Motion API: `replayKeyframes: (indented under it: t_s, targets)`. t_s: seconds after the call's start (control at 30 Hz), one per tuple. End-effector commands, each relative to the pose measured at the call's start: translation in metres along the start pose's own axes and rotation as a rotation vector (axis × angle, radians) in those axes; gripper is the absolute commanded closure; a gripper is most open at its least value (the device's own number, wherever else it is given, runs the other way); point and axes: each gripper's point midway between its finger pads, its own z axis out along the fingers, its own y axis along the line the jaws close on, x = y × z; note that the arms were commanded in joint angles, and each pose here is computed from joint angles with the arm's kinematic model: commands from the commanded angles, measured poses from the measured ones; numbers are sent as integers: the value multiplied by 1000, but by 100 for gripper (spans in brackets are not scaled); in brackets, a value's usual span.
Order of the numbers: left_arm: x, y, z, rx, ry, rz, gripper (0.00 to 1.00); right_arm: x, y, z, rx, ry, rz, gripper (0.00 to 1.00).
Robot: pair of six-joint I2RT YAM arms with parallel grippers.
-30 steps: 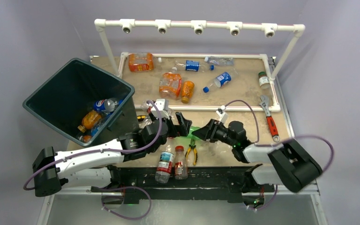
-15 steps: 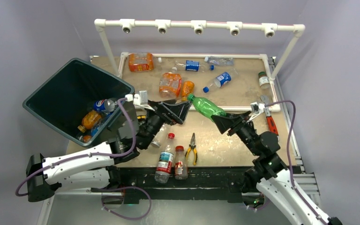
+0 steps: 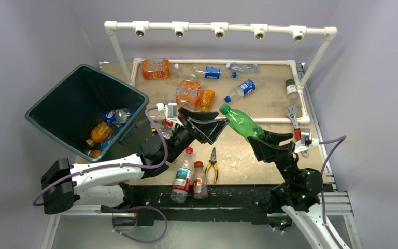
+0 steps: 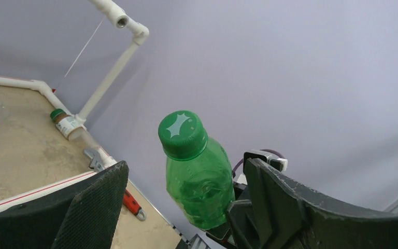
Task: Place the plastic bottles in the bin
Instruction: Pick up the plastic bottle at the center of the board.
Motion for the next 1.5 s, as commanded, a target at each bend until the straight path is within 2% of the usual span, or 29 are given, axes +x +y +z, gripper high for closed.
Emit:
replayKeyframes:
  t_s: [0.0,0.23,0.53,0.6,0.67,0.77,0.93,1.0,1.03,1.17,1.27,1.3,1.33,1.37,1.4,1.43,1.47]
  targets:
    - [-29,-44,12,138,-71,-85,18,-16,25,0,-110,-59,10,100]
    - [-31,-57,18,188,-62,-94,24,-12,29,-1,-134,-37,12,100]
    - [-19,-67,28,225,-12,-98,56,-9,34,-3,-164,-18,5,100]
    - [-17,-69,28,234,-3,-103,60,-10,34,-3,-162,-19,0,100]
    - [-15,-69,29,236,3,-105,60,-11,34,-3,-159,-21,-2,100]
    - [-13,-69,30,234,14,-107,49,-11,33,-3,-154,-20,-5,100]
    - [-5,-67,33,221,48,-101,37,-11,33,-2,-152,-23,-6,100]
    - [-3,-65,34,213,56,-98,36,-11,33,-2,-151,-22,-5,100]
    - [-1,-64,35,208,59,-97,39,-11,33,-3,-153,-23,-6,100]
    - [0,-62,36,202,61,-90,75,-10,32,-2,-151,-16,-8,100]
    - [0,-62,36,200,64,-80,96,-9,32,-2,-147,-8,-8,100]
    - [0,-62,36,197,66,-73,100,-9,32,-2,-145,-5,-6,100]
    - [-1,-61,37,191,65,-69,100,-8,32,-1,-142,1,-5,100]
    - [-3,-61,37,185,62,-62,100,-7,31,0,-134,13,-5,91]
    - [-5,-61,37,177,61,-52,100,-7,33,1,-133,27,-10,65]
    - [-7,-60,38,164,64,-34,100,-8,36,3,-133,42,-18,44]
    - [-13,-62,41,151,58,-5,100,-8,36,5,-123,61,-25,27]
